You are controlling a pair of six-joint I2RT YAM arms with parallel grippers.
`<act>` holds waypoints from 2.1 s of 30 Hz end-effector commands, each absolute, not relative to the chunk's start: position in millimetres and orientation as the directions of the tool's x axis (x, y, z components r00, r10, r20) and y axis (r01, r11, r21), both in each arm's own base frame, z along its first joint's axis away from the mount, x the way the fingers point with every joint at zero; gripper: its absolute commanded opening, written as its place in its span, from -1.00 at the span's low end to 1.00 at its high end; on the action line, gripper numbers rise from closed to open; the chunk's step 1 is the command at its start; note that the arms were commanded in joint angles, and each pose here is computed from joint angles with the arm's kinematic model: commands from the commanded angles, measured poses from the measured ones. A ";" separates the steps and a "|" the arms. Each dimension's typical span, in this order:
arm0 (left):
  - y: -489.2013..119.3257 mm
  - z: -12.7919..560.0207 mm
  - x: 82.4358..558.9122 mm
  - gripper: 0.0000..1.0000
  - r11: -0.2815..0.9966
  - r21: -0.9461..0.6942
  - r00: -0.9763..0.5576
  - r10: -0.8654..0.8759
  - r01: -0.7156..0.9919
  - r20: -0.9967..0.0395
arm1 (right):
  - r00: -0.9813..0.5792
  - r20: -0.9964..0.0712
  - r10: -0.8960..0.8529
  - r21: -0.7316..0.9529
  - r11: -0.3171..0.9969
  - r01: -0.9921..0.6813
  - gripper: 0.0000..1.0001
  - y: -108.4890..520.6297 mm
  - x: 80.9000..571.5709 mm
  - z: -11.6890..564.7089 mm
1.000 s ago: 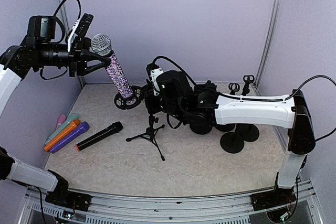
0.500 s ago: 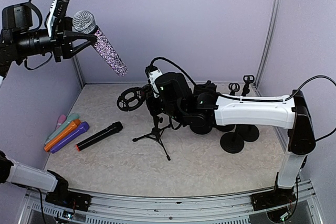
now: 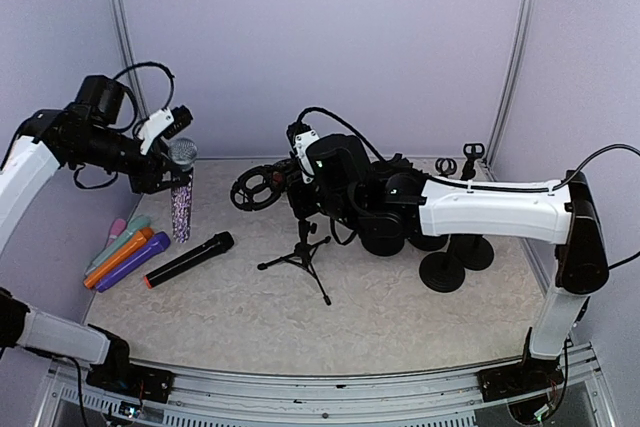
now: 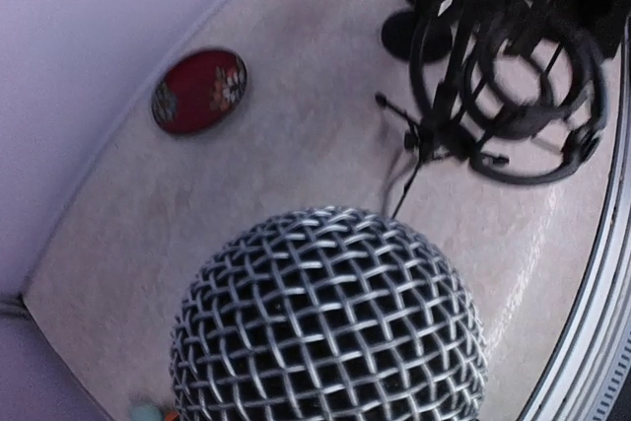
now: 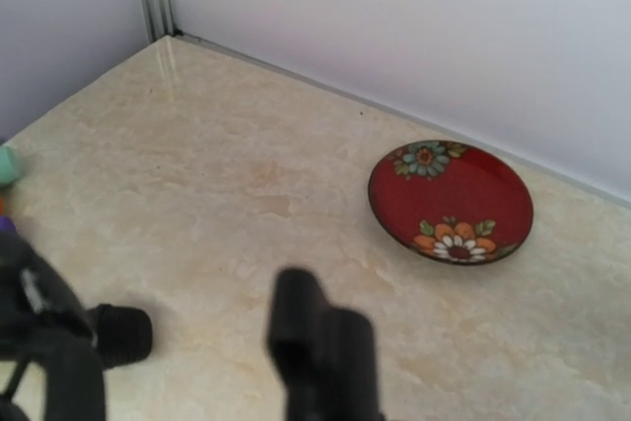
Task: Remove the microphone from the stand
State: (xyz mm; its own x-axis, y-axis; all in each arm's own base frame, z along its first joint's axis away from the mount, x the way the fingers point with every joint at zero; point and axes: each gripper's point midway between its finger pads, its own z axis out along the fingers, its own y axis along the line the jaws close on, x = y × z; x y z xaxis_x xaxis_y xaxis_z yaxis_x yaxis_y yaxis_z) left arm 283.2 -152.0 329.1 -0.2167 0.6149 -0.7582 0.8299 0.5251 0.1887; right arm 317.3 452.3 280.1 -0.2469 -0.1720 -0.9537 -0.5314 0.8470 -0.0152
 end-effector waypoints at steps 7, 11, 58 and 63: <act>-116.8 190.1 275.7 -1.00 0.552 0.058 -0.470 0.756 0.832 -0.456 | -0.234 -0.970 -0.067 0.082 0.815 -0.573 -0.13 440.0 306.7 324.2; -114.9 145.9 273.5 -1.00 0.565 0.013 -0.515 0.762 0.825 -0.393 | -0.231 -0.972 -0.043 0.103 0.806 -0.584 0.26 437.3 302.8 329.5; -157.1 189.4 285.0 0.67 0.477 -0.059 -0.431 0.725 0.877 -0.537 | -0.459 -0.875 -0.155 0.314 0.540 -0.781 -0.08 408.5 268.4 190.2; -181.0 232.5 266.0 0.65 0.383 -0.066 -0.335 0.697 0.921 -0.634 | -0.480 -0.861 -0.169 0.326 0.540 -0.776 -0.16 416.2 272.6 179.2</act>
